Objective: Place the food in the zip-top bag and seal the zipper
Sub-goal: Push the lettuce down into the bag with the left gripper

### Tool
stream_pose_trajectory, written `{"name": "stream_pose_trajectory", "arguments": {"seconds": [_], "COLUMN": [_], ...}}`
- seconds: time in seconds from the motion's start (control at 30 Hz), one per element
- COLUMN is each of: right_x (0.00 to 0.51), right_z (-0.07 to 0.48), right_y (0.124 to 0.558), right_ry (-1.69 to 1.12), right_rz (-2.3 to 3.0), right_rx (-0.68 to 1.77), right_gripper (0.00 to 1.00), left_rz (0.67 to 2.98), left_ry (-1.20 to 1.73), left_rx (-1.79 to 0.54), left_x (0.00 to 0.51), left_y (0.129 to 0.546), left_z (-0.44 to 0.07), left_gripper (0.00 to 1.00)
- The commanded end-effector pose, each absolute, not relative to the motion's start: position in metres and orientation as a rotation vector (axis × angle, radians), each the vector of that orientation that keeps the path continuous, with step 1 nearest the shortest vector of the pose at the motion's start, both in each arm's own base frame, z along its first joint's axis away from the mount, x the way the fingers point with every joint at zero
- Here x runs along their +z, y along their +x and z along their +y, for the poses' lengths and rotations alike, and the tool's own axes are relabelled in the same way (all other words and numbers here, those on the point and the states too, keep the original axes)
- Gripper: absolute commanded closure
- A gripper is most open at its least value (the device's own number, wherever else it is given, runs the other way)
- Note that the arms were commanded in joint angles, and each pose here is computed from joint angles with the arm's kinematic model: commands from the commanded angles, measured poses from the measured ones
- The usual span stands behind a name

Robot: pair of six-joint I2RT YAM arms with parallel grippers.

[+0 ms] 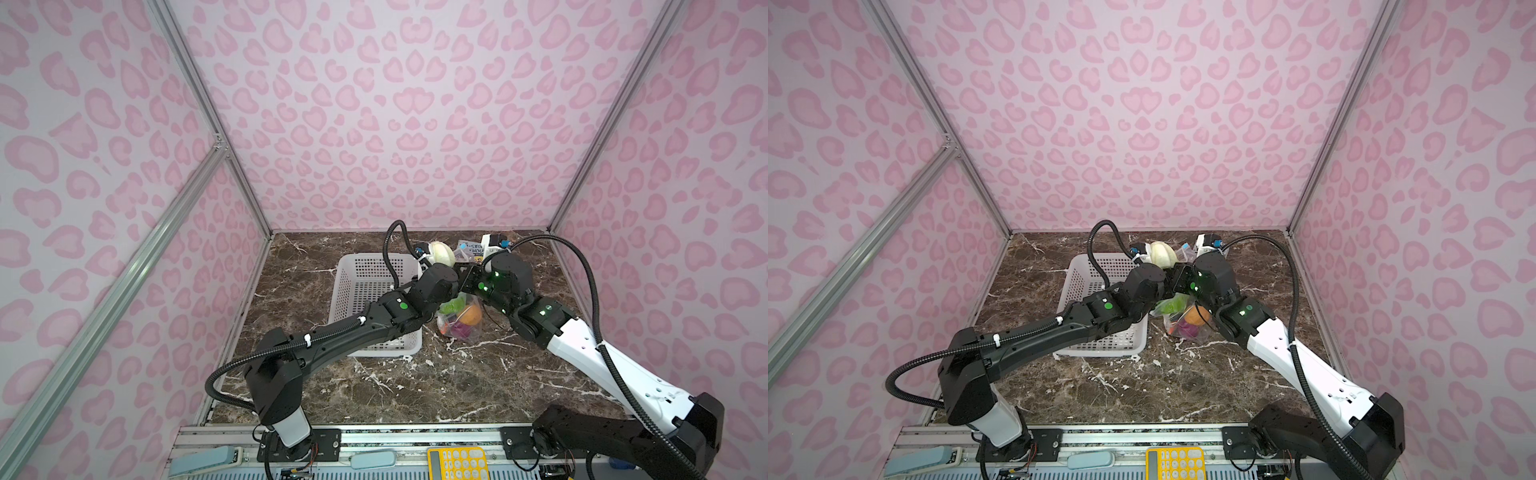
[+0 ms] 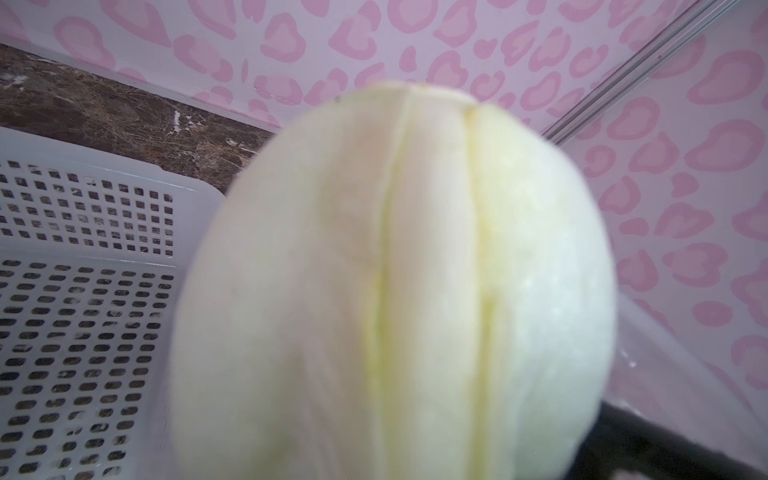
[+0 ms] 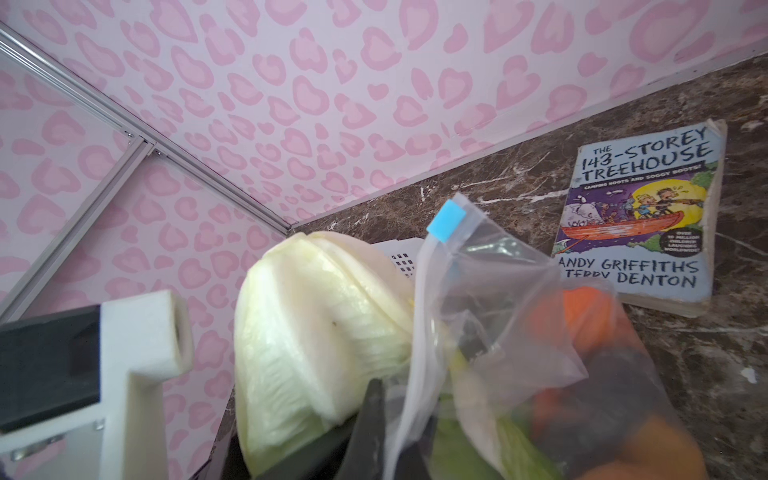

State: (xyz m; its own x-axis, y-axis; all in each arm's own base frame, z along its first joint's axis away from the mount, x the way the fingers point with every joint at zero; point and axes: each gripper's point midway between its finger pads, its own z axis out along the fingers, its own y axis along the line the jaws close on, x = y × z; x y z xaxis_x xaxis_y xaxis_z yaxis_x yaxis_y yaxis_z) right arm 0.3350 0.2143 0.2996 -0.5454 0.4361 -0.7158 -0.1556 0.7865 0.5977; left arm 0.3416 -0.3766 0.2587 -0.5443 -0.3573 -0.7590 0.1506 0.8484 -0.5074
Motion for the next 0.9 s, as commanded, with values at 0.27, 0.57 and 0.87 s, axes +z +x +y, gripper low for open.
{"name": "stream_pose_trajectory", "arguments": {"seconds": [0.27,0.57,0.87], "right_x": [0.299,0.302,0.309], "right_z": [0.232,0.224,0.224], "right_y": [0.336,0.338,0.336], "right_ry": [0.225,0.196,0.28], "right_rz": [1.985,1.964,1.929], "right_rx": [0.933,0.894,1.008], "right_gripper": [1.0,1.0,1.0], "left_rz": [1.894,1.921,1.874], "left_ry": [-0.346,-0.355,-0.366], "left_rx": [-0.696,-0.726,-0.745], "left_x": [0.283,0.284,0.282], "left_y": [0.361,0.366,0.369], "left_z": [-0.373,-0.374,-0.38], "left_gripper": [0.41,0.41,0.43]}}
